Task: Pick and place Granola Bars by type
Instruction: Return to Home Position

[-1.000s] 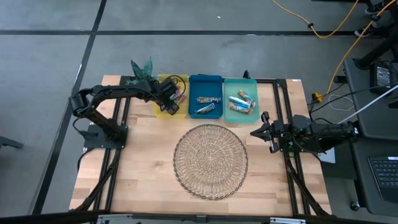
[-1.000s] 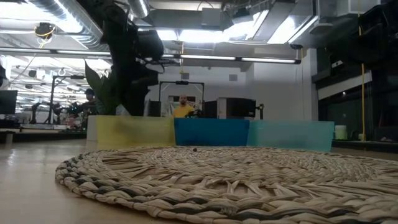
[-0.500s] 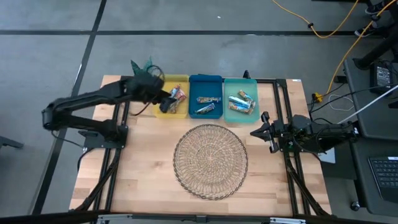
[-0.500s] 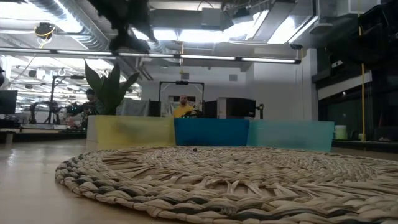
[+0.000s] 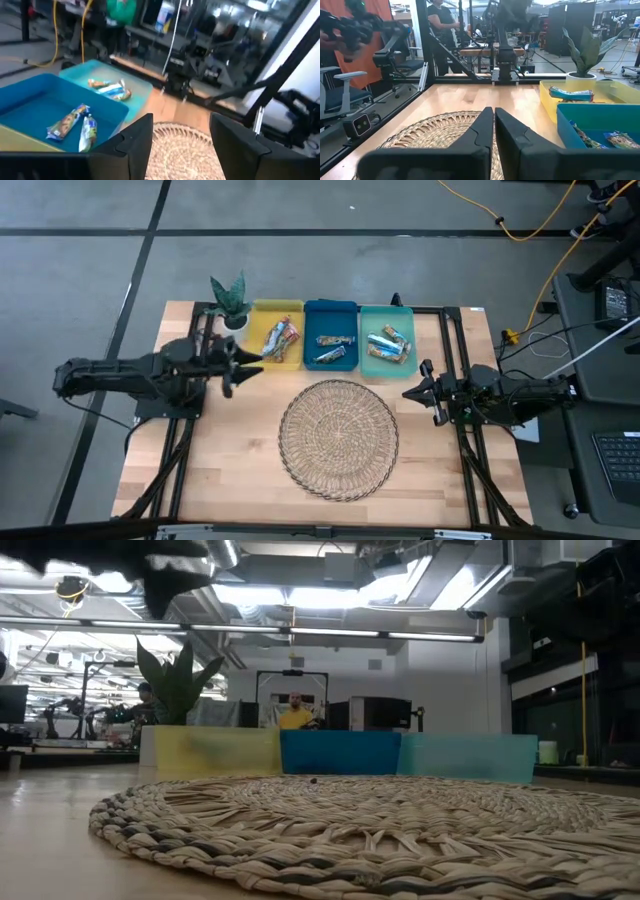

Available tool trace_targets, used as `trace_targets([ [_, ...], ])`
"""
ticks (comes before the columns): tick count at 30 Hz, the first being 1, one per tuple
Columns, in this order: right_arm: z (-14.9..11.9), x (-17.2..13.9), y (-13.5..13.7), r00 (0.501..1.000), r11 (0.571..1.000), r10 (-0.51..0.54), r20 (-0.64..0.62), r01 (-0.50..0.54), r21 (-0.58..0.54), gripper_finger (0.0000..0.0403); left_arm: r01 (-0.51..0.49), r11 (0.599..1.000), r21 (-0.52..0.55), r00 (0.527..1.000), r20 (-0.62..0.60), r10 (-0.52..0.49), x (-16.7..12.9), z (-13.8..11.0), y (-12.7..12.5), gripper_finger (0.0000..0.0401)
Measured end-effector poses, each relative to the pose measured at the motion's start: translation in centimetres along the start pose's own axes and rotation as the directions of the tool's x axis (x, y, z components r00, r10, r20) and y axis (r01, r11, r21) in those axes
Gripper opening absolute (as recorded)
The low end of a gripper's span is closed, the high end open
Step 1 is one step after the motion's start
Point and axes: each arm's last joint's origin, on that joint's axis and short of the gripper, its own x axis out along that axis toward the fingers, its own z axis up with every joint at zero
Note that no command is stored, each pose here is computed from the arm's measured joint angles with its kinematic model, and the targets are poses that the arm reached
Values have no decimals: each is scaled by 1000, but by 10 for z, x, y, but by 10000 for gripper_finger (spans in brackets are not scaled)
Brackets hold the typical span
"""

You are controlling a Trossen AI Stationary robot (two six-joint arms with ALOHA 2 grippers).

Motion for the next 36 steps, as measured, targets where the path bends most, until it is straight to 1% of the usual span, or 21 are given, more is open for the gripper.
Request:
trace_targets([
  [5,0,0,0,1000,1000,0,0,0,0,21,14,998,-64,991,135,-5,-33,-35,17,177],
  [9,0,0,0,1000,1000,0,0,0,0,21,29,995,-92,971,240,-6,-46,-55,26,168],
  [11,0,0,0,1000,1000,0,0,0,0,21,36,996,-84,968,252,-13,-46,-65,30,165],
  [13,0,0,0,1000,1000,0,0,0,0,21,50,996,-73,971,236,-32,-42,-74,32,162],
  [15,0,0,0,1000,1000,0,0,0,0,21,97,994,-57,966,247,-80,-39,-80,32,160],
  [16,0,0,0,1000,1000,0,0,0,0,21,103,993,-53,970,228,-89,-38,-83,32,159],
  [17,0,0,0,1000,1000,0,0,0,0,21,103,994,-39,978,185,-94,-37,-87,33,158],
  [19,0,0,0,1000,1000,-3,-1,3,0,21,137,991,9,978,158,-136,-37,-89,31,155],
  [21,0,0,0,1000,1000,-2,-3,2,0,21,169,983,76,976,129,-178,-37,-91,29,152],
  [24,0,0,0,1000,1000,-2,-3,2,0,21,172,967,188,977,92,-192,-37,-94,29,145],
  [27,0,0,0,1000,1000,-2,-4,2,0,21,154,956,251,985,40,-169,-36,-99,31,137],
  [29,0,0,0,1000,1000,-2,-5,2,0,21,117,952,283,990,40,-133,-36,-100,32,131],
  [31,0,0,0,1000,1000,-2,-4,2,1,21,90,938,336,994,33,-107,-34,-101,33,125],
  [33,0,0,0,1000,1000,-2,-4,2,0,21,71,931,358,995,39,-91,-34,-101,34,118],
  [36,0,0,0,1000,1000,-2,-4,2,0,21,68,931,358,995,41,-89,-34,-101,34,109],
])
